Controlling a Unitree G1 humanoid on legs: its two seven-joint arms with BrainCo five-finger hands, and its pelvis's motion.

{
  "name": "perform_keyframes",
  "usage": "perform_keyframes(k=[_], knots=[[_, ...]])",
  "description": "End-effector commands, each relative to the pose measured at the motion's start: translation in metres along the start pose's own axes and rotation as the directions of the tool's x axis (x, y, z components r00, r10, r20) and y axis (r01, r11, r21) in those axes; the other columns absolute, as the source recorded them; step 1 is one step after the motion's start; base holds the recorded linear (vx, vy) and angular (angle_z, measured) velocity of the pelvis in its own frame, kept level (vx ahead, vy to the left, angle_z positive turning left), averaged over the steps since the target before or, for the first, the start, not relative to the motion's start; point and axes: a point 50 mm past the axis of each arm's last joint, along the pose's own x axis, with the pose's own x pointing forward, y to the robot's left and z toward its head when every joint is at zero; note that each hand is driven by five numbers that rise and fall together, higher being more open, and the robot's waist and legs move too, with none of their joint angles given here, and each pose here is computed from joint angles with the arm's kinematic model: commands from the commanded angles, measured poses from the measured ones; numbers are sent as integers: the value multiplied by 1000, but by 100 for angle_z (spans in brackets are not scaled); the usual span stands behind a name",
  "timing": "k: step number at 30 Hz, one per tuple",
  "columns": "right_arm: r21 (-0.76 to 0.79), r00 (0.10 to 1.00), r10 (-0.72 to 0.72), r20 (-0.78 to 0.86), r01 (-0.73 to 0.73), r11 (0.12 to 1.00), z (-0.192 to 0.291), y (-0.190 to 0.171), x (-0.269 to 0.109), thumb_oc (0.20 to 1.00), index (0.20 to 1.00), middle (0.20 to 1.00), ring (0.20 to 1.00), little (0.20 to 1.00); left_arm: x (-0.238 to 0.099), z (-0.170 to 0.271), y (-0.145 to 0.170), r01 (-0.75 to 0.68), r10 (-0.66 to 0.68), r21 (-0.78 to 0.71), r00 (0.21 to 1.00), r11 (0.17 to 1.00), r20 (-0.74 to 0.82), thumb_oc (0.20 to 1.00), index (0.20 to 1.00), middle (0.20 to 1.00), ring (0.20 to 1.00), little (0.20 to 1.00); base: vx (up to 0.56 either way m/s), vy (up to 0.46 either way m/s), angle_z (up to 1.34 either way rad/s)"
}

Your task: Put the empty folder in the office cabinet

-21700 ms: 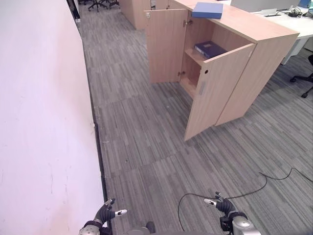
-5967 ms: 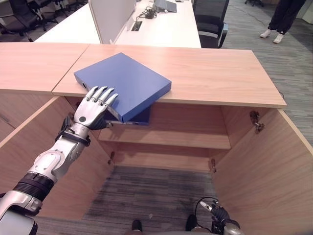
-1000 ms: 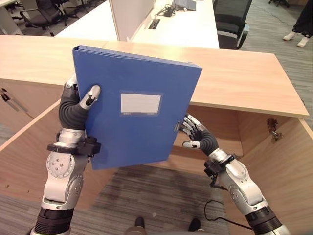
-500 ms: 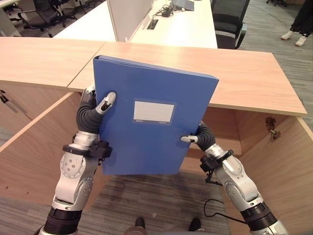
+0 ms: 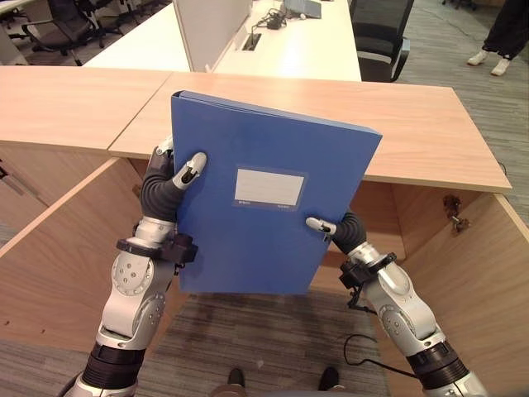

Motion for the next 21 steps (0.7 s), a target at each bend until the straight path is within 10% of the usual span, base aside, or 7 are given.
perform_keyframes(k=[1, 16, 18, 21], knots=[[35, 973, 213, 89, -216, 976, 9, 42, 29, 200, 200, 200, 200, 200, 35, 22, -24, 126, -121, -17, 977, 992, 173, 200, 200, 200, 200, 200, 0, 0, 0], [49, 981, 192, 25, -193, 980, -5, 39, 25, 200, 200, 200, 200, 200, 43, 28, -26, 96, -85, -38, 971, 995, 224, 200, 200, 200, 200, 200, 0, 0, 0], [45, 982, 187, 4, -187, 981, -9, 37, 23, 200, 200, 200, 200, 200, 41, 27, -22, 67, -62, -15, 974, 998, 216, 1000, 1000, 1000, 1000, 1000, 0, 0, 0], [-19, 981, 180, -76, -182, 983, -18, 26, 15, 200, 200, 200, 200, 200, 35, 25, -8, 22, -38, 89, 982, 996, 183, 1000, 1000, 1000, 1000, 1000, 4, -3, 1]])
